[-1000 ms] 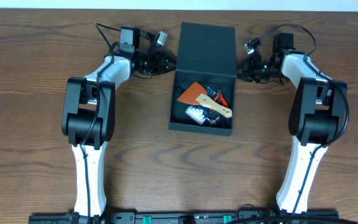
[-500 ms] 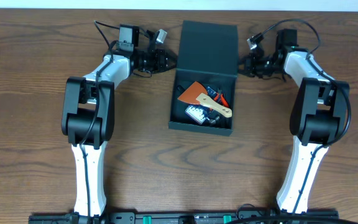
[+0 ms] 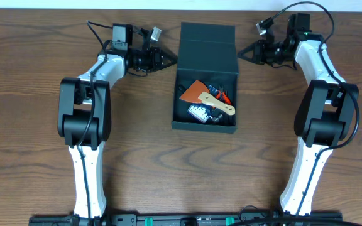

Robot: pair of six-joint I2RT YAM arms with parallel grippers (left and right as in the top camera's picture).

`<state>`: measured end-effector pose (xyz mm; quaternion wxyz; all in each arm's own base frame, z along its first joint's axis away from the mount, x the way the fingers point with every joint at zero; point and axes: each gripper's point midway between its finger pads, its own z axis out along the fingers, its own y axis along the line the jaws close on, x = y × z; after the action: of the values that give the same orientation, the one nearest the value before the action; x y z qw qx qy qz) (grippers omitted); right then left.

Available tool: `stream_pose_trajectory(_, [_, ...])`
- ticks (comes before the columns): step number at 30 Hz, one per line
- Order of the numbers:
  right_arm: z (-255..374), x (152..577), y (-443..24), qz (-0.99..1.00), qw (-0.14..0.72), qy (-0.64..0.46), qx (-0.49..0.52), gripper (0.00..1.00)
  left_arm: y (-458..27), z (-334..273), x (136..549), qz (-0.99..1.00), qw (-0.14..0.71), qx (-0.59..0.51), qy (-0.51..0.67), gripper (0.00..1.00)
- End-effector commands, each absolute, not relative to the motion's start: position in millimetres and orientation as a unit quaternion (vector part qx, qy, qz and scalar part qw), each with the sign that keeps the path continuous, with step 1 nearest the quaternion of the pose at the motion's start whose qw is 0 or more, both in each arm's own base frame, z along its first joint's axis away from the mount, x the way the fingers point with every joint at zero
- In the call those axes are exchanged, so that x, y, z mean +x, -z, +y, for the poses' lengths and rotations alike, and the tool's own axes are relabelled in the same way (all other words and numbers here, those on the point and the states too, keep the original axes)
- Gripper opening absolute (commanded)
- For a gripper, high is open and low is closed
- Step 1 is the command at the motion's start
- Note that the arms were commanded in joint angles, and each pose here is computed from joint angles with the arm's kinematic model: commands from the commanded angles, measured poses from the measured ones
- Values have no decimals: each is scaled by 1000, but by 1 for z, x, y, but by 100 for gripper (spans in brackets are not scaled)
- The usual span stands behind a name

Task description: Pack container

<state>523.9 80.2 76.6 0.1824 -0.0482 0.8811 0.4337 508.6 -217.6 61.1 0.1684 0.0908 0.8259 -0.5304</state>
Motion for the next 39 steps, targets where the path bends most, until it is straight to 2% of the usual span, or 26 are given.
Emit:
stream_pose_trajectory(1, [75,525,-71,892,178,-414,-44,1,-94,-220,515,814,193,109,537,5])
stream_pose_trajectory(6, [45,515,-43,934,131,-331,24,1,-83,-213,519,833,194,90,510,5])
stream_pose_trajectory(15, [15,506,-34,945,106,-301,78,1,-62,-188,521,864,182,52,466,6])
stream_pose_trajectory(25, [37,510,-41,918,111,-376,65,1,-60,-191,518,864,186,70,463,6])
stream_pose_trajectory(34, [66,500,-2,901,60,-425,64,1,-56,-197,516,863,182,79,465,6])
stream_pose_trajectory(39, [83,504,-5,897,74,-434,35,1,-50,-204,512,856,175,89,477,6])
